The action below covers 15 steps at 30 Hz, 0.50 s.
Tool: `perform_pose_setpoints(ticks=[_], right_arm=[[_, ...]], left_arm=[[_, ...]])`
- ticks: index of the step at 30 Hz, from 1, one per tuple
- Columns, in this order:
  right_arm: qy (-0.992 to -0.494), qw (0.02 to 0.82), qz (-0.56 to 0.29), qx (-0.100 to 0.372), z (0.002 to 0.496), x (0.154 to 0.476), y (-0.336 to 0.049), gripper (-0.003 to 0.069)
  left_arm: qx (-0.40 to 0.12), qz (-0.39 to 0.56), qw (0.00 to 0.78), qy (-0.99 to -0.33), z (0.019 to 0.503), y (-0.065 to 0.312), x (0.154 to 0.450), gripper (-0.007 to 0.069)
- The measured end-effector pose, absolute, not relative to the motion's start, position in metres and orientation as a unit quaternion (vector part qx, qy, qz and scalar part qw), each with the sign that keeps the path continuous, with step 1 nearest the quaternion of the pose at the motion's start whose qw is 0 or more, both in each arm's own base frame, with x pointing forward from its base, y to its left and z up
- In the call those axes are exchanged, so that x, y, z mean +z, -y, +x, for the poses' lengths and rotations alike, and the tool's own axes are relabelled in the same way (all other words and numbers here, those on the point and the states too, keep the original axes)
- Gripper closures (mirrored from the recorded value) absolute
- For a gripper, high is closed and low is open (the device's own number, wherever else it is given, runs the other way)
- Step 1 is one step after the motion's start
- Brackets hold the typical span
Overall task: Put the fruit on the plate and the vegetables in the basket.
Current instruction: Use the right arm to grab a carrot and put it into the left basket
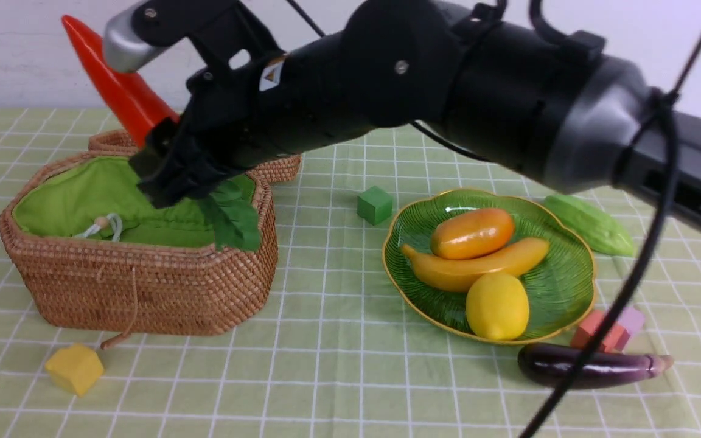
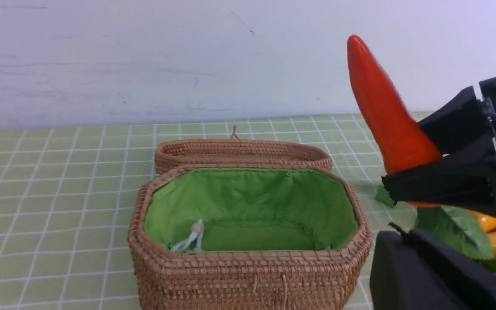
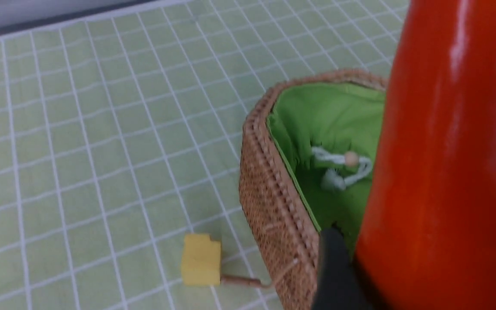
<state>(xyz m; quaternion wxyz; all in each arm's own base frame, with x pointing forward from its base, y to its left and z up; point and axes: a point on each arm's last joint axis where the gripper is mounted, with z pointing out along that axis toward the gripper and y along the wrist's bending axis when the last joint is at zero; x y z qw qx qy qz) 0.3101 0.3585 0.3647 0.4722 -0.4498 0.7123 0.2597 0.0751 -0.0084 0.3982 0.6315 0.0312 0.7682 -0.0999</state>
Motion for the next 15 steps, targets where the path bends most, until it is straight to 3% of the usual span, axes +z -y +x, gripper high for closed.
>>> perform_pose_setpoints(ticks=[9, 15], right_arm=[[-0.694, 0.489, -0.445, 0.285, 0.334, 0.343, -0.388, 0.0269], [-0.658, 0.558, -0.440, 0.249, 0.354, 0.329, -0.399, 0.0269]], left_arm=[[-0.088, 0.007, 0.630, -0.771, 0.076, 0.004, 0.397, 0.0638], [-0.088, 0.008, 0.632, -0.770, 0.076, 0.004, 0.398, 0.0638]])
